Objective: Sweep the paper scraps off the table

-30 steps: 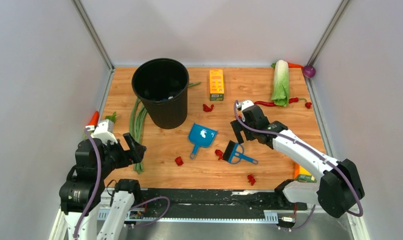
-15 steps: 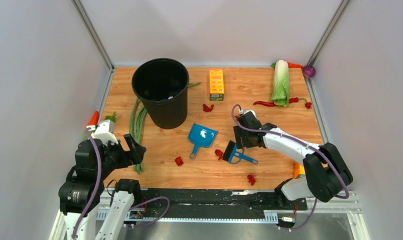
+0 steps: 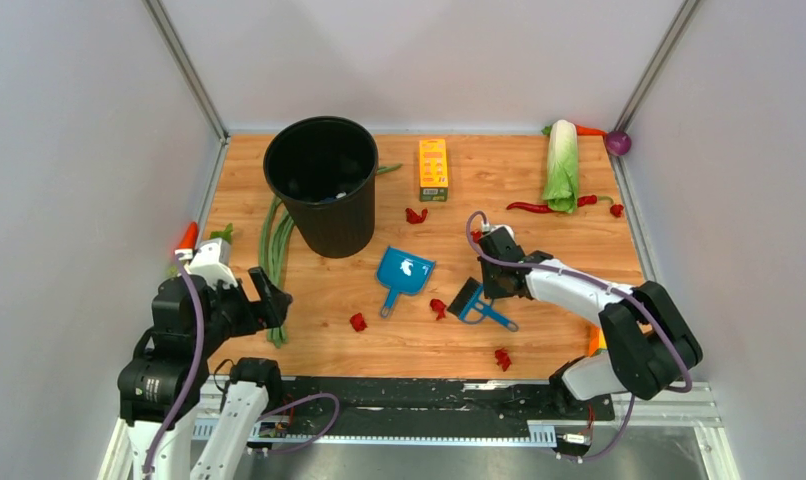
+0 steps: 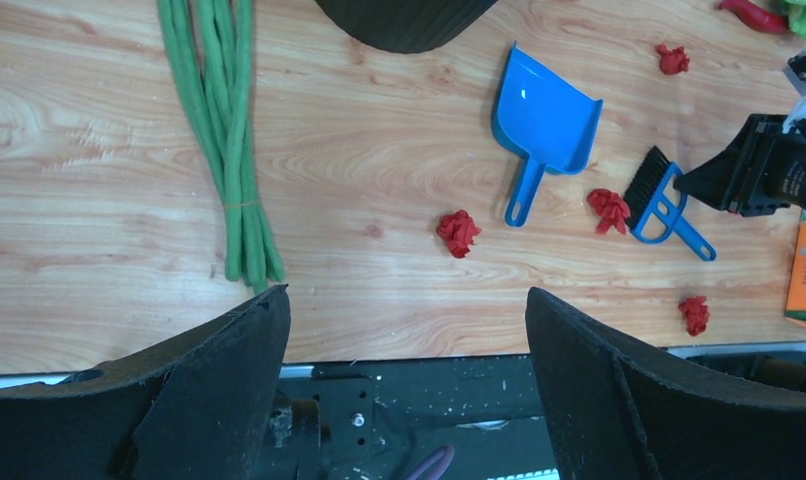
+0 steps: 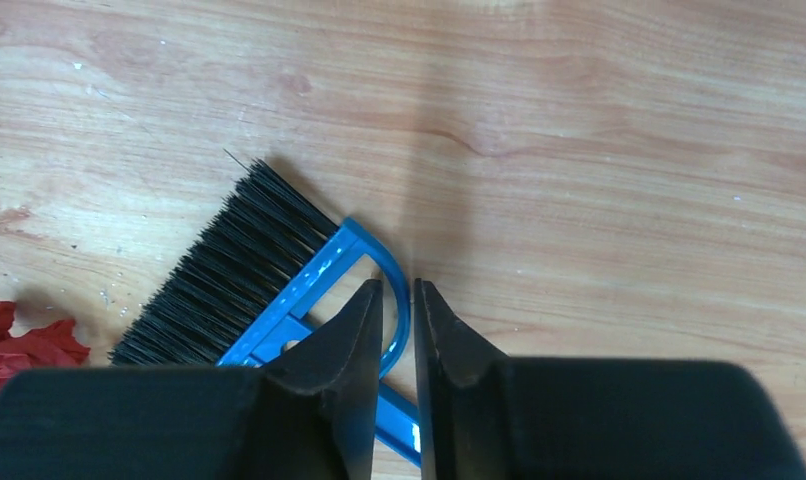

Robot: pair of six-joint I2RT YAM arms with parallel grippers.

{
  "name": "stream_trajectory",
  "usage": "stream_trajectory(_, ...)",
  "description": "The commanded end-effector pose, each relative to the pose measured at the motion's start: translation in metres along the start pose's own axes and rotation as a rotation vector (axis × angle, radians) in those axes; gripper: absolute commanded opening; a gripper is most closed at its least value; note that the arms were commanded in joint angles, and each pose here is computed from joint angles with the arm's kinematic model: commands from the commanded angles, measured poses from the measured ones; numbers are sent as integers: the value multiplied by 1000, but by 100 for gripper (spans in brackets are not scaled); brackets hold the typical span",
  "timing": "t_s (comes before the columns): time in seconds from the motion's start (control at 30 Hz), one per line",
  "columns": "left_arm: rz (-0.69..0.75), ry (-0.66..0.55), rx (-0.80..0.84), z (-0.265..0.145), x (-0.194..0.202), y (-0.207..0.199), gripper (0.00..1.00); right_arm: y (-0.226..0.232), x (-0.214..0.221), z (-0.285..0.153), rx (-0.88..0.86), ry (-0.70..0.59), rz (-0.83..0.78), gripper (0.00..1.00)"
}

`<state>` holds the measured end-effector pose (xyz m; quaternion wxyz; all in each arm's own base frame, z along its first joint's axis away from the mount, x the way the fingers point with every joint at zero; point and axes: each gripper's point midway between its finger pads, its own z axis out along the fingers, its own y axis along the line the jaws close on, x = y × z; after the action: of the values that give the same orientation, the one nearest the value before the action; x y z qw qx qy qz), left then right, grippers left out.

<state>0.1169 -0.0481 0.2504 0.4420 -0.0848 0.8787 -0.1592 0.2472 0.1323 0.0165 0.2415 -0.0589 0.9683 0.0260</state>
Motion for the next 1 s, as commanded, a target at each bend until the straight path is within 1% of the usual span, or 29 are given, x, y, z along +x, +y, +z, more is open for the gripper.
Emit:
stream_trajectory(0.0,22,-4,4,0,-7,-2,95,12,2,7,-59,13,21,14)
stream_trajectory(0.03,19,-3,3,0,-7,-2,95,13,2,7,-63,14,19,3)
stream_trajectory(0.07,20,0,3,1,-7,-2,94,14,-1,6,-69,8,20,0)
stream_trajectory(0.23,19,10,9,2,-10,-5,95,15,-24,-11,-52,-9,8,0)
stream_trajectory(0.4,17,17,18,1,-13,-8,95,15,-61,-38,-25,-38,-36,0)
stream_trajectory(0.57,17,-1,83,-10,-37,-29,94,23,-105,-79,-44,-118,-14,0)
stream_trajectory(0.67,29,-18,175,-17,-55,-51,94,37,-132,-103,-99,-164,-3,0)
stream_trajectory(0.7,30,-17,195,-17,-61,-57,96,43,-142,-113,-124,-189,5,0)
stream_trajectory(0.73,28,-13,246,-16,-66,-67,96,49,-151,-122,-157,-209,10,0)
stream_trajectory(0.87,13,15,414,-6,-68,-96,96,81,-184,-161,-296,-298,-6,0)
stream_trajectory(0.97,-19,45,480,8,-68,-106,96,110,-197,-189,-408,-337,-40,0)
